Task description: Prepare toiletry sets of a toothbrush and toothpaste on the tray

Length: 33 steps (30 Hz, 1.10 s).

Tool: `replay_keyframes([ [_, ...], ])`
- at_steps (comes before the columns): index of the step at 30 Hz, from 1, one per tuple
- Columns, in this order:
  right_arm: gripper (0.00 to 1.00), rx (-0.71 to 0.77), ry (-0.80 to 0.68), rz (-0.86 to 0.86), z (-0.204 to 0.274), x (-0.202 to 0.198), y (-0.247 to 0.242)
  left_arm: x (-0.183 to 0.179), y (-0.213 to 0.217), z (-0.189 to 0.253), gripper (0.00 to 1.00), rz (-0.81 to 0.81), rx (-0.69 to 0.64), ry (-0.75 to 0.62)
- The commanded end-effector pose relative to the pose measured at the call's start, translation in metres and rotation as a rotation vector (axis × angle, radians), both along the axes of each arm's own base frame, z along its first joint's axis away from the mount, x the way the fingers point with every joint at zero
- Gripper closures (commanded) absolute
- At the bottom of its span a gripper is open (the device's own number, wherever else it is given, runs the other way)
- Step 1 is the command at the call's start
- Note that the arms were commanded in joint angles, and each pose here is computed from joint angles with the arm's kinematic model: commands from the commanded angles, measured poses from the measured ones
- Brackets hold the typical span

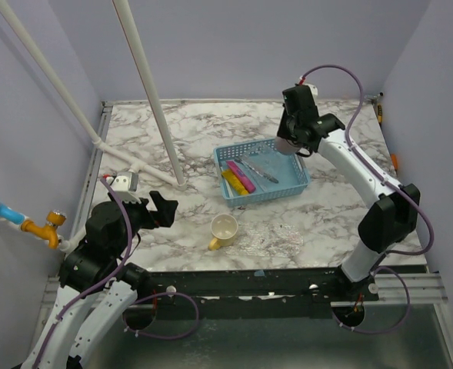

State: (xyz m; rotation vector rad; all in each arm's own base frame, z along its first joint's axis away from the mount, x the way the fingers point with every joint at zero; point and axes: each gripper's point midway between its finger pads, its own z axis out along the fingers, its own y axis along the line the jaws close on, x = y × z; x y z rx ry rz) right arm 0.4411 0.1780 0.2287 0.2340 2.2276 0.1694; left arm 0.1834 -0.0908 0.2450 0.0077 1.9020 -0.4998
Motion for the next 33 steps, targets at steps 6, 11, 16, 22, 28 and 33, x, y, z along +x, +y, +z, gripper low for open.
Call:
replay_keyframes([
  [6,0.99,-0.066,-0.028,0.016,0.026,-0.053,-0.010,-0.003,0.000,0.000,0.01,-0.010,-0.005,-0.002],
  [11,0.99,-0.103,0.002,0.018,0.017,-0.081,-0.013,-0.004,-0.001,0.001,0.01,-0.014,-0.008,-0.005],
  [16,0.99,-0.134,0.030,0.024,0.009,-0.110,-0.014,-0.004,-0.001,0.001,0.01,-0.016,-0.009,-0.007],
  [22,0.99,-0.148,0.077,0.030,-0.006,-0.140,-0.016,-0.004,-0.001,0.001,0.01,-0.016,-0.011,-0.010],
  [28,0.99,-0.146,0.125,0.048,-0.027,-0.171,-0.013,-0.004,0.000,0.001,0.01,-0.012,-0.009,-0.010],
  [33,0.99,-0.152,0.162,0.041,-0.048,-0.193,-0.012,-0.004,0.000,0.000,0.01,-0.008,-0.007,-0.007],
])
